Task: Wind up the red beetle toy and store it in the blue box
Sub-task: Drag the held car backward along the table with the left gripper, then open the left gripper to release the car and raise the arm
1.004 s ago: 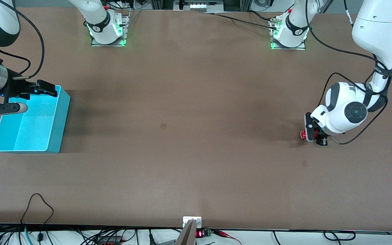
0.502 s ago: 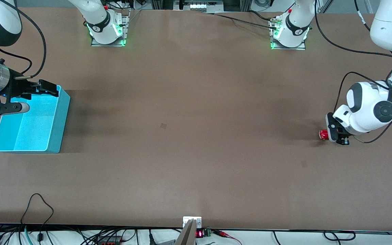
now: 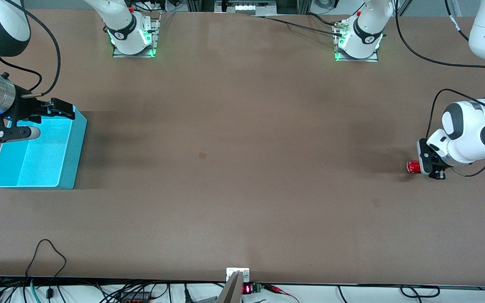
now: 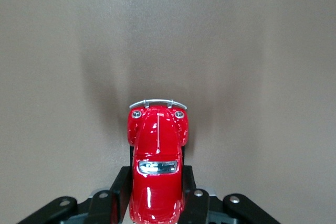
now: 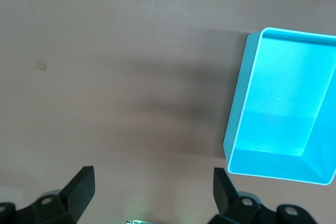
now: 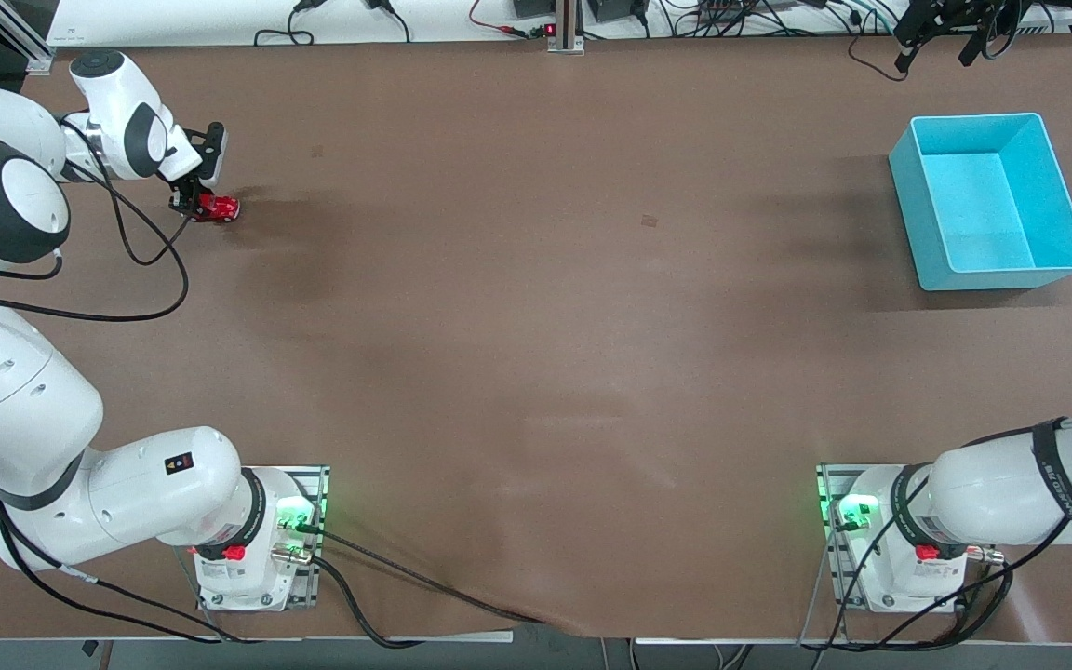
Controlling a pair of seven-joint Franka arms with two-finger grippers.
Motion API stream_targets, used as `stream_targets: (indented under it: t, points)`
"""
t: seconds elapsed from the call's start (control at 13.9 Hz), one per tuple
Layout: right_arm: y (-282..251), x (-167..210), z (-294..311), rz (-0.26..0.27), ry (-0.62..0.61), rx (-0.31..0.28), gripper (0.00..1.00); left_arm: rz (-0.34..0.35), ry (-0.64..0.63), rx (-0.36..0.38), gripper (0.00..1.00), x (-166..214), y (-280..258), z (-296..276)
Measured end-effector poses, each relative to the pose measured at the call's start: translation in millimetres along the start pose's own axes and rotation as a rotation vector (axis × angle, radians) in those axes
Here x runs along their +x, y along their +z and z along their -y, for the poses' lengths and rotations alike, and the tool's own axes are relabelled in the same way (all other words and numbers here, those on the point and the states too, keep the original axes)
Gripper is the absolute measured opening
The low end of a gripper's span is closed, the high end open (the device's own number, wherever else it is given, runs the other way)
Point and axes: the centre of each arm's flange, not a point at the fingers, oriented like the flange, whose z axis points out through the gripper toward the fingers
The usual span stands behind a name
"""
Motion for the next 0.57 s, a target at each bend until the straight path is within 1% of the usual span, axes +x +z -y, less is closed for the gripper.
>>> stream_targets:
  t: [0.07, 0.14, 0.22, 0.5, 0.57]
  points:
    - [0.0, 0.0, 0.0, 0.000, 0.000, 0.000, 1.00, 0.000, 0.003, 0.000, 0.43, -0.1, 0.0, 0.0]
    - [0.0, 0.0, 0.0, 0.000, 0.000, 0.000, 1.00, 0.000, 0.011, 0.003, 0.49, -0.6, 0.6, 0.2]
    - [0.0, 0.0, 0.0, 0.000, 0.000, 0.000, 1.00, 0.000, 0.018, 0.012, 0.57, -0.7, 0.1, 1.4]
    - [0.0, 0.0, 0.1, 0.000, 0.000, 0.000, 1.00, 0.001, 0.039, 0.054, 0.96, 8.2, -25.5, 16.0]
    - [0.0, 0.0, 0.1, 0.000, 0.000, 0.000, 1.00, 0.003, 0.038, 0.051, 1.00, 9.0, -35.2, 17.0]
